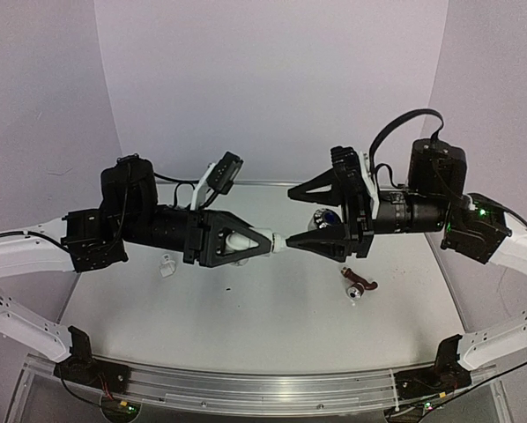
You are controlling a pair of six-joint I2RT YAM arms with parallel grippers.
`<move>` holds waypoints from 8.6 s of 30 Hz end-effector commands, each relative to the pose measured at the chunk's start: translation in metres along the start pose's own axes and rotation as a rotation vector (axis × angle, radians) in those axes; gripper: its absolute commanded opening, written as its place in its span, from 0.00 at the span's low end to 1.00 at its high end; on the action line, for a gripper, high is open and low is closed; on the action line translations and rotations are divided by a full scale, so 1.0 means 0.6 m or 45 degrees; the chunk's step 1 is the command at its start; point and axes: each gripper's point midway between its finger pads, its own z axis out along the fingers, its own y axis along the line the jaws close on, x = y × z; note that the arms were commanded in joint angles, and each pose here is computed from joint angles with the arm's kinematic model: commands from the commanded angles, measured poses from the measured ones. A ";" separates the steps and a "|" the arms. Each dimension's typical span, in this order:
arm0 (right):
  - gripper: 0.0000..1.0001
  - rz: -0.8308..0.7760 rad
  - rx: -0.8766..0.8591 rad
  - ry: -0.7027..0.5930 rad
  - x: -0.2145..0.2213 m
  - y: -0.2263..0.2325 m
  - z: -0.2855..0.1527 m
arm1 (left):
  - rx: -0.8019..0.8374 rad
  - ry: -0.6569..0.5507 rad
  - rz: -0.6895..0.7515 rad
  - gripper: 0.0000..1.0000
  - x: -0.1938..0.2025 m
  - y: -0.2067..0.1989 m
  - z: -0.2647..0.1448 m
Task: Install the water faucets
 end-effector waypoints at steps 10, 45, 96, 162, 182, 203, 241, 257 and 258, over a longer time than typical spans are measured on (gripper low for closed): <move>0.90 0.059 -0.040 -0.075 -0.014 0.024 -0.027 | 0.154 -0.173 0.145 0.00 -0.051 -0.077 -0.034; 0.00 0.072 0.060 -0.216 -0.066 -0.007 -0.031 | 0.025 -0.177 0.103 0.92 -0.044 -0.048 -0.042; 0.00 -0.260 0.176 -0.068 -0.023 -0.022 -0.035 | 0.148 -0.133 0.082 1.00 -0.036 -0.093 -0.060; 0.00 -1.540 0.092 -0.033 0.018 0.032 -0.050 | 0.067 -0.169 -0.273 0.99 -0.035 -0.012 -0.029; 0.00 -0.800 0.105 -0.073 -0.013 0.018 -0.046 | 0.138 -0.145 -0.109 0.69 -0.033 -0.035 -0.031; 0.00 -0.501 0.052 -0.019 0.009 0.026 -0.043 | 0.164 -0.148 0.004 0.72 -0.042 -0.069 -0.050; 0.00 -0.773 -0.074 0.040 0.043 0.057 -0.048 | -0.051 -0.137 0.037 0.89 -0.051 -0.047 -0.064; 0.00 -0.660 0.007 0.066 0.027 0.029 -0.040 | 0.097 0.005 0.012 0.79 -0.023 -0.065 -0.037; 0.00 -0.654 0.016 0.074 0.028 0.026 -0.040 | 0.115 0.008 0.019 0.78 -0.021 -0.069 -0.037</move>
